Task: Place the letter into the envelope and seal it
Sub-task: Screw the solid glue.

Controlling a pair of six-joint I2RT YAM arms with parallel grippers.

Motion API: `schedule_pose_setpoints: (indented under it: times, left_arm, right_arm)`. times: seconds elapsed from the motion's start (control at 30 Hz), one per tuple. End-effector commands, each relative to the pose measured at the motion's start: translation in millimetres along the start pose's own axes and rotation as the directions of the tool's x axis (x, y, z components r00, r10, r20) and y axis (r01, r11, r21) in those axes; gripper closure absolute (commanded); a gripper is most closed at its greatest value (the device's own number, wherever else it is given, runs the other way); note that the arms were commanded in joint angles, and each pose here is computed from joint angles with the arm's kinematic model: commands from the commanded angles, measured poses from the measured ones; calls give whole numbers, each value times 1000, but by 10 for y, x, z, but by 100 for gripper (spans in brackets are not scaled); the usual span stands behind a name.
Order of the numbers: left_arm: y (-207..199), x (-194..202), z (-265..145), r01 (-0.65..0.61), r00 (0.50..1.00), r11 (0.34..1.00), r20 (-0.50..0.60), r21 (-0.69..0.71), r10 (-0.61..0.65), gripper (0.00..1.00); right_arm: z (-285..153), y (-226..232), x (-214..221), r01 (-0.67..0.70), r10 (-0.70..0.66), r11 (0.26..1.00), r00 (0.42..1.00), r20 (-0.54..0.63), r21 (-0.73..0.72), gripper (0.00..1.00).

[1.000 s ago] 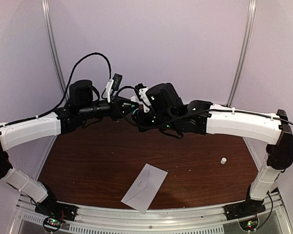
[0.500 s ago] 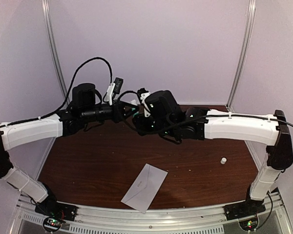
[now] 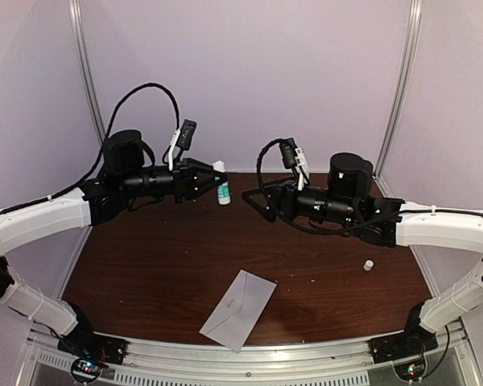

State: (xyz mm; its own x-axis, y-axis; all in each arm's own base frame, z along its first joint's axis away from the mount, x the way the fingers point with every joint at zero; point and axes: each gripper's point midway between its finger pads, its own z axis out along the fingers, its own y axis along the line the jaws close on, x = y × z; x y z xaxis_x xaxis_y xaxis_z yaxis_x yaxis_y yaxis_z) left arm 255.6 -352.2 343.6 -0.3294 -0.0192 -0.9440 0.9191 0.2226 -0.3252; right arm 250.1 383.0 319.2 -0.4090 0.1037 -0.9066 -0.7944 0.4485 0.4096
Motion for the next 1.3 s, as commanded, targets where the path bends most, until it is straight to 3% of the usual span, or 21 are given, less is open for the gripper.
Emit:
schedule_pose_setpoints:
  times: [0.0, 0.3, 0.7, 0.93, 1.27]
  left_arm:
    - [-543, -183, -94, -146, 989, 951, 45, 272, 139, 93]
    - [-948, -246, -268, -188, 982, 879, 79, 439, 171, 93]
    - [-1023, -265, -303, -184, 983, 861, 85, 475, 163, 93]
    - [-1020, -257, -299, -178, 984, 860, 82, 477, 159, 94]
    - [-1001, -233, -274, -164, 986, 862, 72, 479, 148, 94]
  right_arm:
    - [-166, 659, -170, 44, -25, 929, 998, 55, -368, 14]
    - [-119, 1118, -83, 35, -37, 807, 999, 8, -590, 33]
    - [-33, 1268, -2, 1, -30, 760, 999, -34, -650, 56]
    - [-25, 1304, -9, -2, -26, 746, 999, -32, -666, 63]
    - [-9, 1348, -14, -7, -20, 728, 999, -32, -686, 65]
